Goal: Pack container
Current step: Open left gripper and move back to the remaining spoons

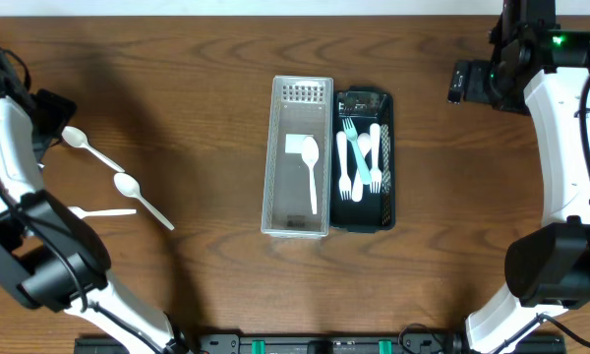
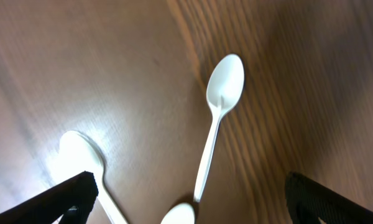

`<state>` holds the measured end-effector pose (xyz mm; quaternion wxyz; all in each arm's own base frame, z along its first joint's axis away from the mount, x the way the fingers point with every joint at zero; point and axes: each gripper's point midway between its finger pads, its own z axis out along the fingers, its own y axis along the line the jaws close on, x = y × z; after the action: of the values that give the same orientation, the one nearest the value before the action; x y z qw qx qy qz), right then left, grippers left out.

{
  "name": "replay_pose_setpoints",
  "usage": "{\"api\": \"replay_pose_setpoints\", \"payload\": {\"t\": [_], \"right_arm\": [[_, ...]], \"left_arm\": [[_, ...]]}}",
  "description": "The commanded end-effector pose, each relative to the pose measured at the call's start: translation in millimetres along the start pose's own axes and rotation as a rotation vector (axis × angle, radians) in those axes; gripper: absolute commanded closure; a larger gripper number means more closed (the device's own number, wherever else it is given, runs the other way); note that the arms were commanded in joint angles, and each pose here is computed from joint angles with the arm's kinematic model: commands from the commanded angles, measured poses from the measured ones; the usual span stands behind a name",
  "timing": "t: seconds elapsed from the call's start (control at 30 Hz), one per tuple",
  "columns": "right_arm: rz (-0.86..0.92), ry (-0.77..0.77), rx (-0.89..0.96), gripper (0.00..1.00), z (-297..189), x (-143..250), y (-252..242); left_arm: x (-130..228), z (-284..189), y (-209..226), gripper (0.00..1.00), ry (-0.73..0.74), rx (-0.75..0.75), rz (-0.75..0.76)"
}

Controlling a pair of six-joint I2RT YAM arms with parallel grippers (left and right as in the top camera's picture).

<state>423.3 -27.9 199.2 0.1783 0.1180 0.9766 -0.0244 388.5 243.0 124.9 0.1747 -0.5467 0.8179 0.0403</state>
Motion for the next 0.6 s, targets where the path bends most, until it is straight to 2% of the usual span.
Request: {"api": "replay_pose_setpoints", "payload": {"t": [0.0, 0.57], "right_arm": [[0.001, 0.019, 0.002, 0.01, 3.6, 3.4, -1.9], [0.040, 0.032, 0.004, 0.01, 3.4, 6.8, -2.0]], "left_arm": [[2.7, 21.1, -2.3, 0.02, 0.020, -0.005, -0.007], [19.2, 97.1, -18.8, 0.02, 0.079, -0.004, 0.044]]}}
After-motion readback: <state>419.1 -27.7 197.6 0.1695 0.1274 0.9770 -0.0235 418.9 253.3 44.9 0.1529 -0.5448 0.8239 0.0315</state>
